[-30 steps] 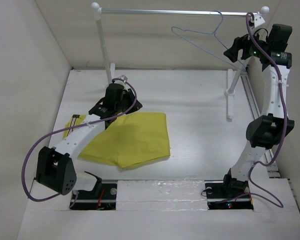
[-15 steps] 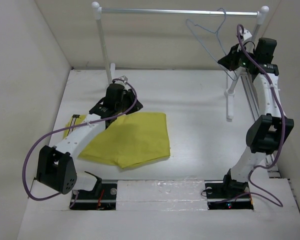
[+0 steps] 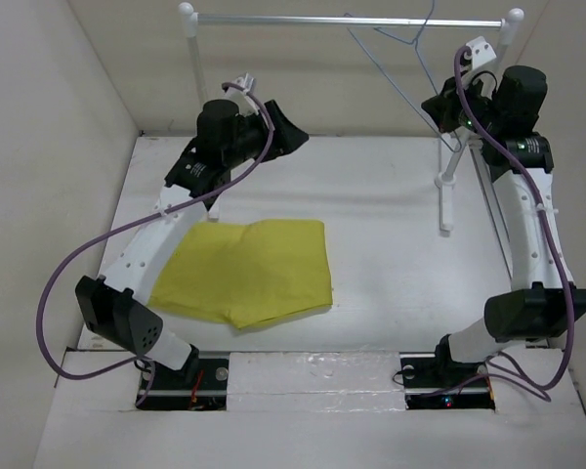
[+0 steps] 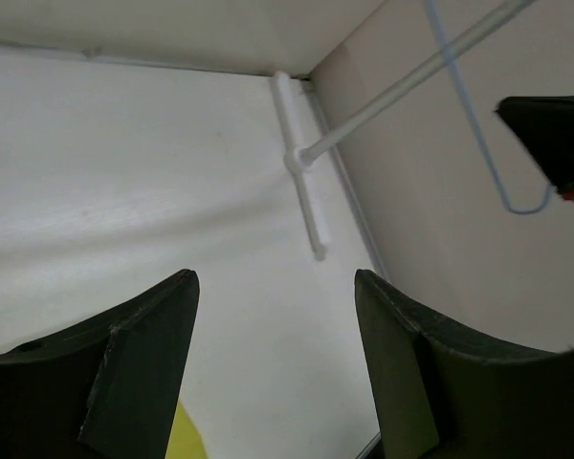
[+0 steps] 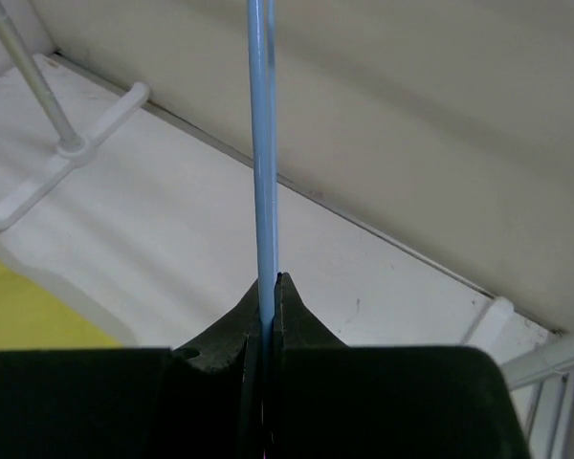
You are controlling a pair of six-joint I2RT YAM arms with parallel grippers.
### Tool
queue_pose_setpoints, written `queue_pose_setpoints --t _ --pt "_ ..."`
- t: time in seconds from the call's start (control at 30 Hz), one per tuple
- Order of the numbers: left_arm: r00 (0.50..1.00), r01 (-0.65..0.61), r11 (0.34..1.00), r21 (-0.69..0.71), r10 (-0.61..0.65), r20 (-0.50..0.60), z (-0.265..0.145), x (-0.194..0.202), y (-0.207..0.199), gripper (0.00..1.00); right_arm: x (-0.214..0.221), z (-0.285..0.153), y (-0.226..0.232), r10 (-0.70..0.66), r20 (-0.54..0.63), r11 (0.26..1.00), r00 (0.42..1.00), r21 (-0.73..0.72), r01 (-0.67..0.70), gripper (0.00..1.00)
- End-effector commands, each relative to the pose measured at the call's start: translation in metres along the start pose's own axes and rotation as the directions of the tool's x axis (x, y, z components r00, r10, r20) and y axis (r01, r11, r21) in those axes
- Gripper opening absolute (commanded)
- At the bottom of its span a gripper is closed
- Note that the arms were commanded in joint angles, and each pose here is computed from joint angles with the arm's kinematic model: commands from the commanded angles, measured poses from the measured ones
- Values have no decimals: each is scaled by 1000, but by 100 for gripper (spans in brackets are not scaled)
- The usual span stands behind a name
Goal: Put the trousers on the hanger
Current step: Pick up the hanger from the clothesline, then place the trousers on the hanger.
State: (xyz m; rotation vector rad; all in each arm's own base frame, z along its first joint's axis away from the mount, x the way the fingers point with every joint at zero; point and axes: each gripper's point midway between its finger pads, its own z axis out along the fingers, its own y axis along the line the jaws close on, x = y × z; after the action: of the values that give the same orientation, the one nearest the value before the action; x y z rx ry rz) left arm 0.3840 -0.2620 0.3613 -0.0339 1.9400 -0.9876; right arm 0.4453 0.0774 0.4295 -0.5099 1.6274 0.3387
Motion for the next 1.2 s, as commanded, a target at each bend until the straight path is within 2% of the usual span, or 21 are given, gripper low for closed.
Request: queue_pose_setpoints --t 0.0,0.07,0.13,0.3,0.43,0.63,0.8,0.93,0.97,1.03,1.13,1.17 --pt "999 -41 987 152 42 -1 -4 -5 -56 62 -25 -20 -15 -74 46 986 996 151 66 0" --pt "999 -47 977 209 50 -8 -1 -2 -80 63 4 -19 -12 -46 -11 985 999 164 47 0" --pt "999 -53 966 253 52 8 -2 -7 -99 63 7 -24 1 -59 -6 986 998 156 59 0" --pt "998 -53 948 314 57 -3 17 -6 -132 63 43 -23 35 -40 -78 991 996 122 49 0" --pt "997 -69 937 344 55 49 26 -18 -154 63 63 -26 64 -13 -109 997 994 73 21 0" --pt "995 -89 958 273 72 72 61 -21 -150 63 89 -26 105 8 -171 1000 985 26 -3 0" --pt "997 -76 965 252 67 42 84 -6 -141 61 95 -23 126 23 -178 1000 984 -11 -25 0" --pt "998 -59 970 234 57 15 95 4 -132 52 102 -20 146 25 -205 998 978 -43 -34 0" --pt "998 -58 971 234 56 15 95 6 -131 44 107 -22 150 25 -230 999 973 -27 -32 0" --pt "998 -56 973 225 55 12 97 9 -127 36 113 -24 159 29 -251 999 968 -30 -38 0" --pt "998 -56 977 204 57 -1 98 16 -118 39 125 -28 173 38 -277 998 960 -27 -48 0" --pt "998 -52 979 197 56 -13 99 21 -115 40 126 -31 168 44 -277 999 960 18 -40 0"
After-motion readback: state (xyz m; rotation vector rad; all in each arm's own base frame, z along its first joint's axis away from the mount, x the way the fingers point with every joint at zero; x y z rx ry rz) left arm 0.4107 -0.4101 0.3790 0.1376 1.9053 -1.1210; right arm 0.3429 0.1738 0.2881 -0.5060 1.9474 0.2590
